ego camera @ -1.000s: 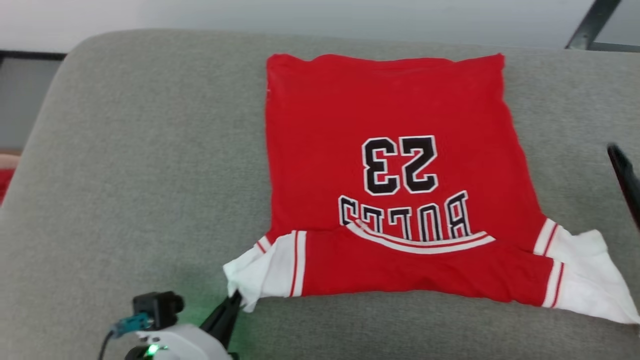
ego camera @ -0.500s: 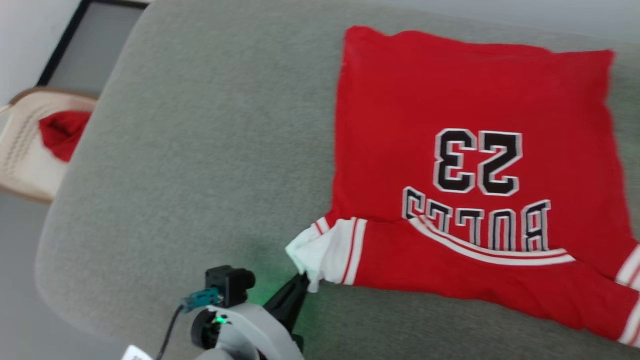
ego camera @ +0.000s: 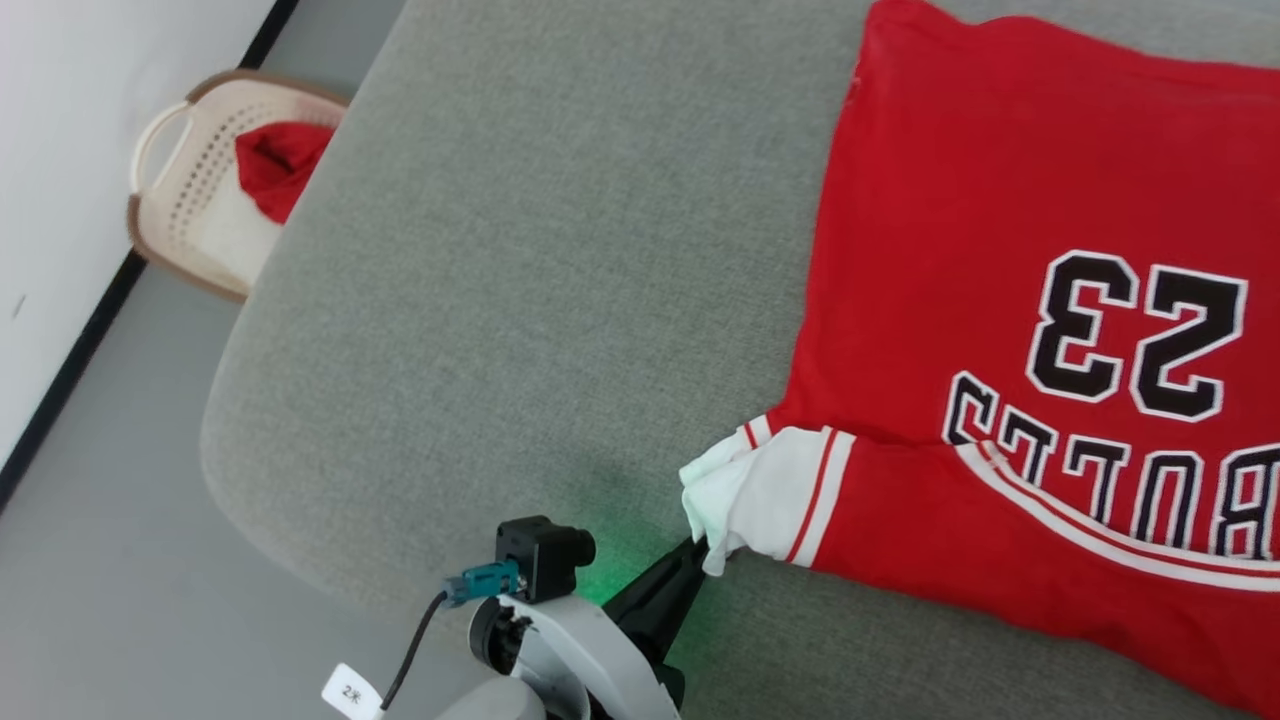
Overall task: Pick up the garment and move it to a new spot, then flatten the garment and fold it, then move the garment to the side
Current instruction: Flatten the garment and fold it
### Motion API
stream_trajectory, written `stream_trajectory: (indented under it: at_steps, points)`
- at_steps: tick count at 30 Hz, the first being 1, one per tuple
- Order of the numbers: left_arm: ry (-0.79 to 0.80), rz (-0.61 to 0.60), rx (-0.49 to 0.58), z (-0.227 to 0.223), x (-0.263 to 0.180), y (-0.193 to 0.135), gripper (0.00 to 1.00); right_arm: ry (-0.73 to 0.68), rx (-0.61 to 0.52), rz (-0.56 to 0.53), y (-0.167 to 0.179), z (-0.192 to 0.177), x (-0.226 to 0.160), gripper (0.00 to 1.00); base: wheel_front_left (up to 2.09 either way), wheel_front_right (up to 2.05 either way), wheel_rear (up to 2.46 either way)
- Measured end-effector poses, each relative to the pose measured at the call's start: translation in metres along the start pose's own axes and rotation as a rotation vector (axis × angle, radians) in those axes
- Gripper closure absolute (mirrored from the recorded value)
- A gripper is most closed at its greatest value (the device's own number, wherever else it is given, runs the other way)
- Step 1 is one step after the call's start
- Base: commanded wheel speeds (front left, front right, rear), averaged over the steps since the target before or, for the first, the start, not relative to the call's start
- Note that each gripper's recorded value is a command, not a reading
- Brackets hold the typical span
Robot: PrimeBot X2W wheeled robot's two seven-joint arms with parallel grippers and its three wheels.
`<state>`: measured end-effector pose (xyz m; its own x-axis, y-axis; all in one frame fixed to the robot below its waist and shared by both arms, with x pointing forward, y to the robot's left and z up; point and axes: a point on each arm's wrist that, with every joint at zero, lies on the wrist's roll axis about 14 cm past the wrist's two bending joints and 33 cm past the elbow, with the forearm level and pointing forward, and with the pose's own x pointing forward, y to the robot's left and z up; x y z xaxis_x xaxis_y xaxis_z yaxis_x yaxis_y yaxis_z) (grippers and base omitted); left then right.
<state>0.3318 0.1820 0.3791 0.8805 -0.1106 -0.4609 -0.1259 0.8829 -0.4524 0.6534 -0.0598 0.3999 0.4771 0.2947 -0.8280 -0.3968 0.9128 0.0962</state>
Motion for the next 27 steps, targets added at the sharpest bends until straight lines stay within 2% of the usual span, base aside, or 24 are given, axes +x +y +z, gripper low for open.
stream_trajectory:
  at_steps: [5, 6, 7, 16, 27]
  points:
    - [0.001, 0.027, -0.021, -0.006, 0.002, 0.008, 1.00, 0.075, -0.005, -0.003, 0.008, -0.005, 0.024, 0.00, 0.00, 0.00, 0.00]
    - [0.002, 0.031, -0.025, -0.007, 0.002, 0.009, 1.00, 0.089, -0.004, -0.003, 0.009, -0.006, 0.027, 0.58, 0.00, 0.00, 0.00]
    - [0.002, 0.035, -0.029, -0.008, 0.003, 0.009, 1.00, 0.096, -0.005, -0.003, 0.010, -0.006, 0.030, 1.00, 0.00, 0.00, 0.00]
    - [0.000, 0.043, -0.044, -0.011, 0.006, 0.013, 1.00, 0.086, -0.005, -0.006, 0.013, -0.001, 0.035, 1.00, 0.00, 0.00, 0.00]
    - [0.001, 0.015, -0.019, -0.006, 0.007, 0.014, 1.00, 0.066, 0.008, 0.005, 0.009, -0.004, 0.008, 1.00, 0.00, 0.00, 0.00]
